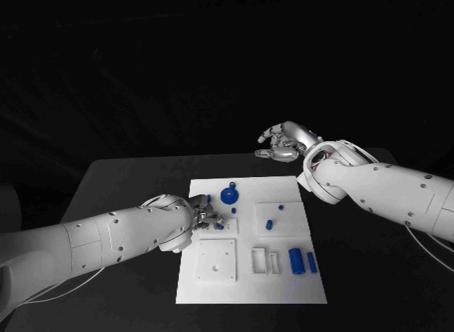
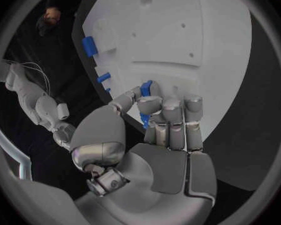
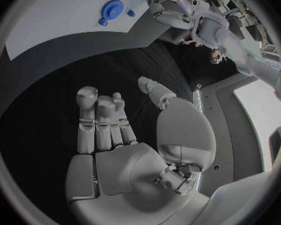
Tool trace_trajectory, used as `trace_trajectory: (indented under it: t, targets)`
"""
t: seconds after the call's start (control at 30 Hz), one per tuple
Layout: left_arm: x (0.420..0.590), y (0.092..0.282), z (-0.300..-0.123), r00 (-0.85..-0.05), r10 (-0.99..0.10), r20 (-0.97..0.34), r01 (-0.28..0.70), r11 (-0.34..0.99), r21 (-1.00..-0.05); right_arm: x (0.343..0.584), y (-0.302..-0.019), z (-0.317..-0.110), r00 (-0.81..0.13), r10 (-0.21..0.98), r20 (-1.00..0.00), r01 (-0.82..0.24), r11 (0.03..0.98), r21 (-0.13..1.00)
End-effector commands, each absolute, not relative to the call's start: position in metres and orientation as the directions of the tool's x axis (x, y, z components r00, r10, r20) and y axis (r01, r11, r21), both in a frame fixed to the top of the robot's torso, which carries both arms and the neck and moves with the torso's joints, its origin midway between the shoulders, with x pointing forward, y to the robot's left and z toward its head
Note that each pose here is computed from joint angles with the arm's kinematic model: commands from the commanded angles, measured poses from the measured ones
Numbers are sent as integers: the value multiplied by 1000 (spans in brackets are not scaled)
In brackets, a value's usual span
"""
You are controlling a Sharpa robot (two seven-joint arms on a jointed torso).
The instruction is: Assemble the parts on the task board
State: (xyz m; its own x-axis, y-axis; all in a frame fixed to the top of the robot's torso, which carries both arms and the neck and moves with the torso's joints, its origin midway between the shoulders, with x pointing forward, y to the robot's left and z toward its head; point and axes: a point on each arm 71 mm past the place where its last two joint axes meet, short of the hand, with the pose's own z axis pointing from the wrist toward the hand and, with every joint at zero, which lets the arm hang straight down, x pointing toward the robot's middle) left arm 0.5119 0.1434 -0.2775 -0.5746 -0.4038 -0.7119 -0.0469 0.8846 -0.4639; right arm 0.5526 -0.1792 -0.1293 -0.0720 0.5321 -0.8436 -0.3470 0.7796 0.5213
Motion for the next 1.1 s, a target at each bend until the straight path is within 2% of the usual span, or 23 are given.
trace_trajectory:
  t: [0.03, 1.1]
  targets:
    - [510, 139, -280, -597, -397, -696, -37, 881, -471, 552, -178, -130, -83, 529, -845, -352, 778, 521]
    - [512, 145, -280, -592, -378, -712, -40, 896, -443, 553, -179, -130, -83, 528, -845, -348, 779, 521]
